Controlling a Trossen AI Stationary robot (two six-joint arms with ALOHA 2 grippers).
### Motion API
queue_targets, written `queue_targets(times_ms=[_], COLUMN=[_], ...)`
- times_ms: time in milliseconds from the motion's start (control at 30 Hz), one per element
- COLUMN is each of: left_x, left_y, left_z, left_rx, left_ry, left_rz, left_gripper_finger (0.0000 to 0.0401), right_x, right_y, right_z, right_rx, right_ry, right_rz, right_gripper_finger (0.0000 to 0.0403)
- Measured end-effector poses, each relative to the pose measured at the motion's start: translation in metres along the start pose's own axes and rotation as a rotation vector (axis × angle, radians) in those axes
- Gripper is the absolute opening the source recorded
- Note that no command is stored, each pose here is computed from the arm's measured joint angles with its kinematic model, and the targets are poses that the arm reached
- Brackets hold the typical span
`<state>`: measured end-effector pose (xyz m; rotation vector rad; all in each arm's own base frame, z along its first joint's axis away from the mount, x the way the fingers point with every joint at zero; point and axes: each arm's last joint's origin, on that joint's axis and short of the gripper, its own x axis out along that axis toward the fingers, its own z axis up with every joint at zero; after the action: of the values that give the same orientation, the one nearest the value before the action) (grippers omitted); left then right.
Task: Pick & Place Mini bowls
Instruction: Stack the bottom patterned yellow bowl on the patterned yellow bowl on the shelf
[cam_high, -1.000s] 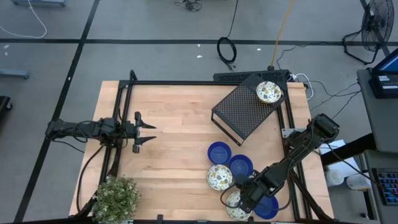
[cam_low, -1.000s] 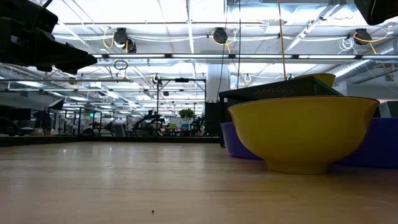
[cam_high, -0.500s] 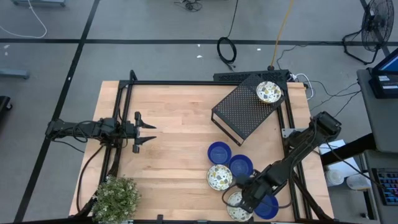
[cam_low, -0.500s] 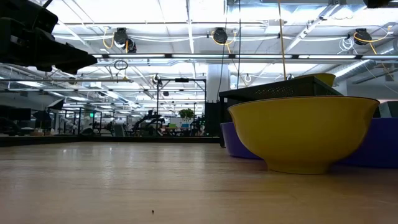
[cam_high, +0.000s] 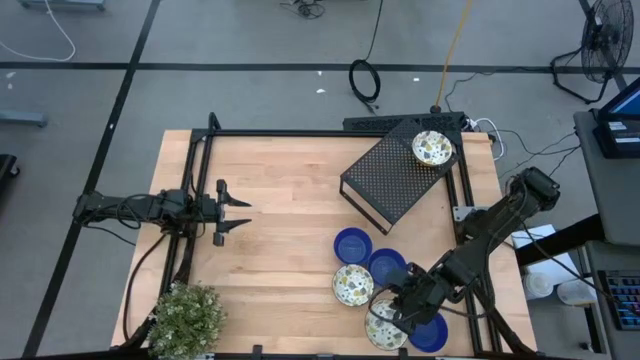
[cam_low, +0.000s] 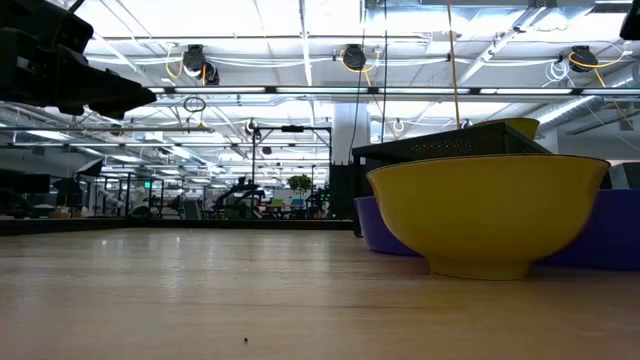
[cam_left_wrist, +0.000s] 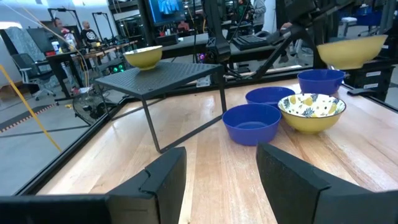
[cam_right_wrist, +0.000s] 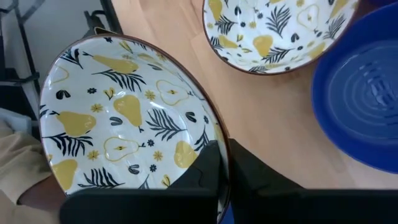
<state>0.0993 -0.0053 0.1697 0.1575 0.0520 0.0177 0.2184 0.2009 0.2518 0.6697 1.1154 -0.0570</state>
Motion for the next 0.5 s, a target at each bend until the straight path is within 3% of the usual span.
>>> queue_targets(times_ms=[267,500], left_x=[0.000,0.000], left_y=[0.000,0.000], left_z=[0.000,0.000], left_rx=[0.000,0.000], left_ry=[0.000,0.000], left_rz=[0.000,0.000], left_gripper_finger=[0.0198,0.0198], right_x=[-0.011,-0.013], right_y=[0.000,0.000], right_z=[0.001,0.002], right_rx=[-0.049,-0.241], right_ry=[-0.012,-0.016], right_rz=[0.029,0.043], right_gripper_finger=[0.0003,0.0003])
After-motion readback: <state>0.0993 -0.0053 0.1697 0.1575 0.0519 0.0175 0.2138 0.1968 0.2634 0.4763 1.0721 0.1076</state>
